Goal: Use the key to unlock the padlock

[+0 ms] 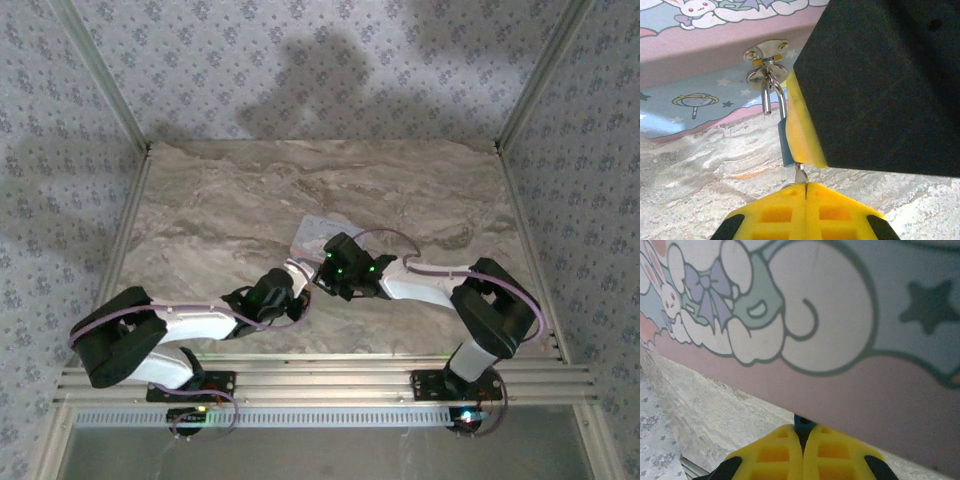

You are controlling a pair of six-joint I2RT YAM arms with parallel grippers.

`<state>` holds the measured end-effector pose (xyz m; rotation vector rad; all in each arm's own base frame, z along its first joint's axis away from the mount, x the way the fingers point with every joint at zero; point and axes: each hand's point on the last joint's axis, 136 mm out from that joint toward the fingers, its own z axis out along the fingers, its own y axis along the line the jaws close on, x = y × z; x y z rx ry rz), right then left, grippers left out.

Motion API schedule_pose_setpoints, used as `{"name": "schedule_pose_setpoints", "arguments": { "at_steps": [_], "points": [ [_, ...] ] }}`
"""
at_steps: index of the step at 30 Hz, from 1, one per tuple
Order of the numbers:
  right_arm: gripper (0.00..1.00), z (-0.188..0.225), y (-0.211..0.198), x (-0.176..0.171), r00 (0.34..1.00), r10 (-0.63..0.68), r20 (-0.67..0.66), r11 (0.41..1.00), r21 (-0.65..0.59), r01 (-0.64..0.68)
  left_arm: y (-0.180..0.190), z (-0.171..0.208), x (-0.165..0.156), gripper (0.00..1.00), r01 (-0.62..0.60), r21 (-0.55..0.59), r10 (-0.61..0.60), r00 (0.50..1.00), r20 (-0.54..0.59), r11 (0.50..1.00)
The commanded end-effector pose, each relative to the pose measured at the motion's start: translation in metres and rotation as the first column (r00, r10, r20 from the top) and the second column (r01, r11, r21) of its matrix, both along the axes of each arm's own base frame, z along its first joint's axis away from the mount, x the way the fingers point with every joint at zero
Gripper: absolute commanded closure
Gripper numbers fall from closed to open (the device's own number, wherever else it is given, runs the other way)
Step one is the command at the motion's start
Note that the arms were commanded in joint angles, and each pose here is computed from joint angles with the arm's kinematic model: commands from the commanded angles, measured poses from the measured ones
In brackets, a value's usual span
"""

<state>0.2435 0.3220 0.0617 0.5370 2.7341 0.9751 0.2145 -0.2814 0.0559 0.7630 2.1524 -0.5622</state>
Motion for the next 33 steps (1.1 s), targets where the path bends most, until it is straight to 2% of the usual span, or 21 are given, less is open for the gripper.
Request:
{"name": "schedule_pose_setpoints", "arguments": {
  "at_steps": [1, 9, 13, 18, 24, 33],
  "points": [
    [1.0, -0.006, -0.009, -0.001, 1.0, -0.022, -0.014, 0.999, -0.038, 0.021, -0.01, 0.014, -0.001, 1.0, 0.033, -0.024, -0.032, 0.999, 0.026, 0.999],
    [1.0, -0.006, -0.016, -0.003, 1.0, -0.008, 0.01, 0.999, -0.034, 0.008, -0.01, 0.019, -0.001, 0.98, 0.028, -0.047, -0.027, 0.999, 0.024, 0.998],
    [1.0, -0.006, -0.026, -0.004, 1.0, 0.005, 0.031, 1.0, -0.029, -0.004, -0.01, 0.022, -0.002, 0.73, 0.019, -0.064, -0.018, 1.0, 0.016, 0.998],
    [1.0, -0.006, -0.052, -0.008, 0.999, 0.034, 0.038, 0.997, -0.07, -0.032, -0.001, 0.024, -0.001, 0.61, -0.035, -0.085, 0.035, 0.999, -0.001, 0.996],
    [1.0, 0.002, -0.083, -0.011, 0.995, 0.079, 0.063, 0.988, -0.14, -0.069, 0.009, 0.022, 0.001, 0.57, -0.089, -0.11, 0.086, 0.996, -0.031, 0.99],
    [1.0, 0.011, -0.117, -0.012, 0.995, 0.04, 0.089, 0.985, -0.171, -0.025, 0.01, 0.02, 0.001, 0.56, -0.099, -0.116, 0.096, 0.995, -0.036, 0.988]
  ]
}}
